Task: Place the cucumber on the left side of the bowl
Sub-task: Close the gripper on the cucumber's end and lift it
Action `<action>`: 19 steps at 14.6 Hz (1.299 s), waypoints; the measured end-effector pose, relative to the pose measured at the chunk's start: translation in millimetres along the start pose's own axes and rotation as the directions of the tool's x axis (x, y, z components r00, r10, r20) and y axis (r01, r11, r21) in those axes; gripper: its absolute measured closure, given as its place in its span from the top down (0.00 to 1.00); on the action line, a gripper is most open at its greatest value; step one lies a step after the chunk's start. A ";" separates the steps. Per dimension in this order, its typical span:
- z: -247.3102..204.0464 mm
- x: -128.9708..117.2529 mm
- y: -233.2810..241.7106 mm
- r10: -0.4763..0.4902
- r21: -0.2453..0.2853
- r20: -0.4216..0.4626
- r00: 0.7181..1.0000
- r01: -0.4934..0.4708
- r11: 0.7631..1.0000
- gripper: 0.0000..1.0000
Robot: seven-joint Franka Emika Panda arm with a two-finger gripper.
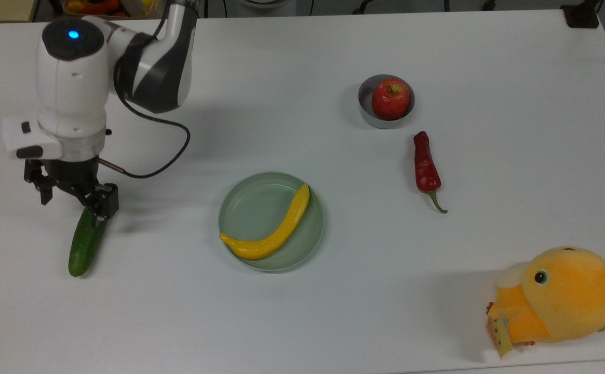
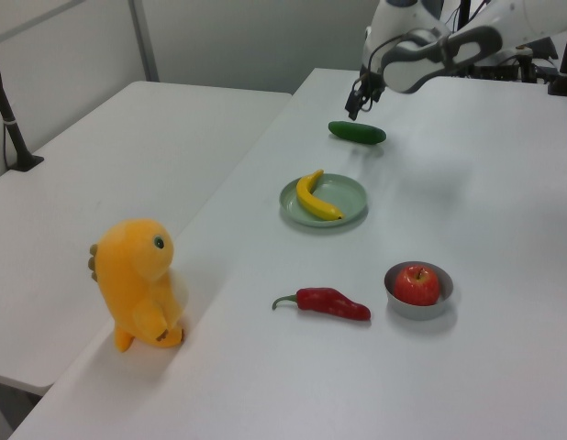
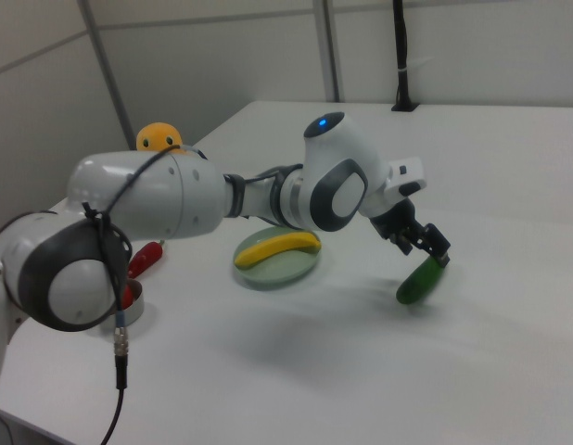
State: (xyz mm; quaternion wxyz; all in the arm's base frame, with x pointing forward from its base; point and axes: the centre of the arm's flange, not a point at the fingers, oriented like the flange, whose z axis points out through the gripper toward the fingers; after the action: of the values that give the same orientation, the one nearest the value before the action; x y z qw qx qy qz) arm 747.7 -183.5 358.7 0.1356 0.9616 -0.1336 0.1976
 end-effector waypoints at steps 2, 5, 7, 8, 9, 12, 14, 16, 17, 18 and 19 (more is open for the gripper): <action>19.4 -0.6 -5.9 -0.027 -0.021 0.005 1.000 0.027 0.999 1.00; 33.4 -4.2 -8.8 -0.062 -0.047 0.015 0.998 0.062 0.997 1.00; 42.4 -8.6 -12.0 -0.091 -0.066 0.026 0.995 0.093 0.994 0.99; 45.6 -10.3 -13.5 -0.113 -0.079 0.030 0.993 0.115 0.990 0.90; 48.5 -11.9 -15.1 -0.134 -0.091 0.033 0.990 0.137 0.986 0.78; 54.1 -14.8 -21.3 -0.167 -0.094 0.037 0.985 0.170 0.981 0.49; 54.5 -14.9 -21.6 -0.166 -0.091 0.037 0.985 0.169 0.981 0.49; 54.4 -14.6 -21.3 -0.165 -0.089 0.036 0.986 0.168 0.982 0.49; 53.2 -13.9 -20.8 -0.163 -0.088 0.034 0.986 0.165 0.982 0.49; 50.4 -12.4 -19.4 -0.159 -0.087 0.030 0.987 0.161 0.983 0.49; 41.5 -7.9 -17.9 -0.152 -0.083 0.017 0.988 0.153 0.985 0.49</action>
State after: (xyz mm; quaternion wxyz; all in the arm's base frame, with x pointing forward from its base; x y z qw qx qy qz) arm 760.5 -178.3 314.9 0.1897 0.9636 -0.0686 0.1756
